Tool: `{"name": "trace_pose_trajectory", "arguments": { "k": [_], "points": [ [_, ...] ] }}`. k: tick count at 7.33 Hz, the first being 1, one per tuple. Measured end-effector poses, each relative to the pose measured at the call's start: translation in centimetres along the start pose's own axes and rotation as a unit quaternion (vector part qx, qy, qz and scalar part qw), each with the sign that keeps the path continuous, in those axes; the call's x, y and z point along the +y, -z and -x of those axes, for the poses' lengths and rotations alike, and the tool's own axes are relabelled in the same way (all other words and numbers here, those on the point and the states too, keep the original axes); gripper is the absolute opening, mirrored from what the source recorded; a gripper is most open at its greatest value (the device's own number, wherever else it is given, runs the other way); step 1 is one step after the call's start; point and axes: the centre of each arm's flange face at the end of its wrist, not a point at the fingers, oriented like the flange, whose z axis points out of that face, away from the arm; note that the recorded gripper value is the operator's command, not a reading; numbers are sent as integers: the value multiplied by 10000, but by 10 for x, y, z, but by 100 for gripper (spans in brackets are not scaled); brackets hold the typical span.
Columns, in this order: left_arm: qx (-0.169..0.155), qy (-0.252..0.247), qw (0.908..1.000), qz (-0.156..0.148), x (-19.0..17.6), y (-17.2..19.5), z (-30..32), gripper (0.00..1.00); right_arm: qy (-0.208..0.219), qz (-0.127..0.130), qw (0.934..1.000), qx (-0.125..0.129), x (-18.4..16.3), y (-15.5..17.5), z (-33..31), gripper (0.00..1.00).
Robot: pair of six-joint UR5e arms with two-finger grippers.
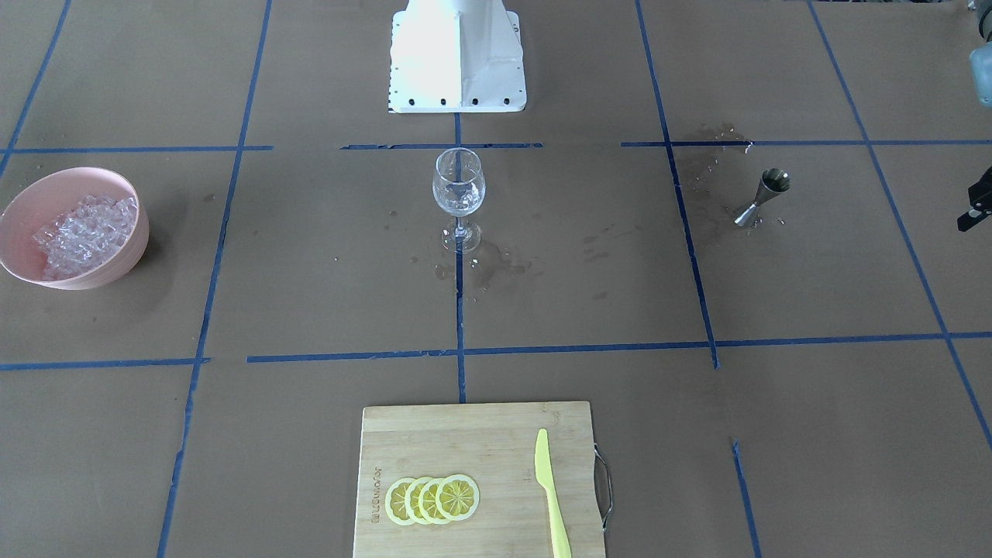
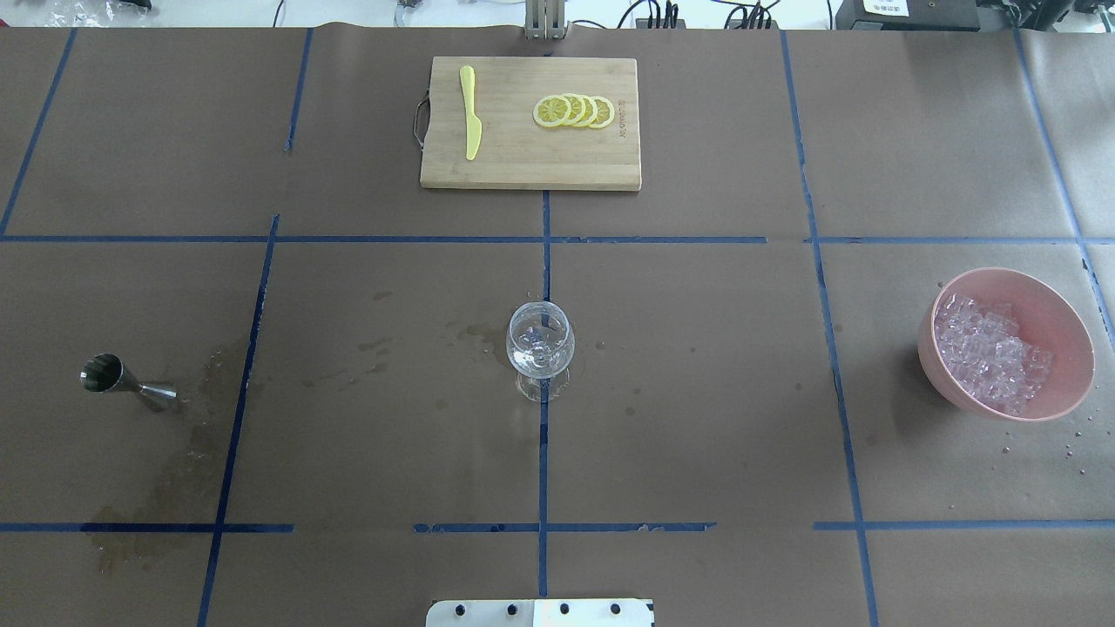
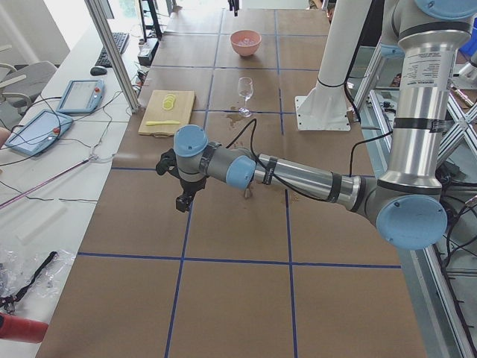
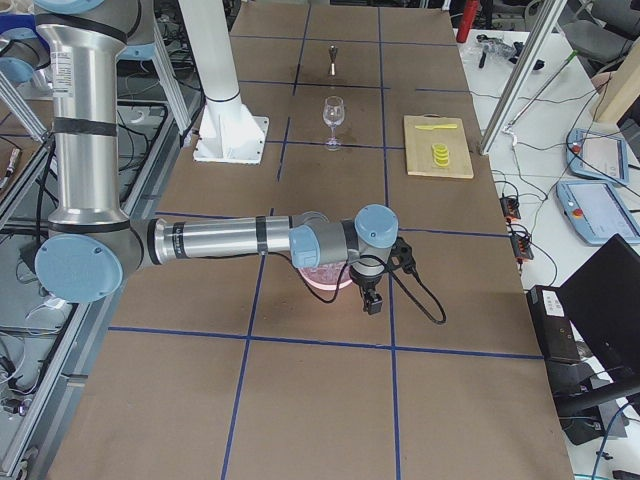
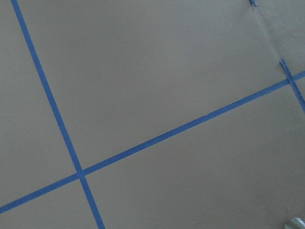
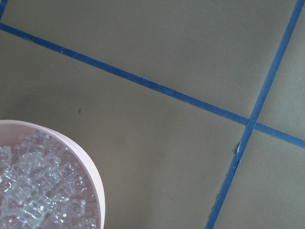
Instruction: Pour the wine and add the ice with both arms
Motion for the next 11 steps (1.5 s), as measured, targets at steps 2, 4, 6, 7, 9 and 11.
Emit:
{"name": "trace_pose_trajectory", "arguments": {
  "k": [2,4,6,7,9,11],
  "points": [
    [47,54,9993,-369,43,-14,-14,100,-87,-55,9999,-44,-6,-3,9,100],
    [195,488,9954,-796,100,-65,-66,100,-84,-31,9999,-62,-5,-8,11,100],
    [445,806,9896,-1108,168,-95,-110,100,-77,-6,9999,-67,-4,-11,11,100],
    [503,824,9887,-1144,191,-96,-116,100,-79,3,9999,-70,-3,-12,12,100],
    [569,947,9886,-1023,215,-105,-131,100,-54,32,9999,-102,-3,-15,14,100],
    [577,1191,9874,-869,228,-132,-167,99,-21,63,9997,-226,-4,-19,19,100]
  ]
}}
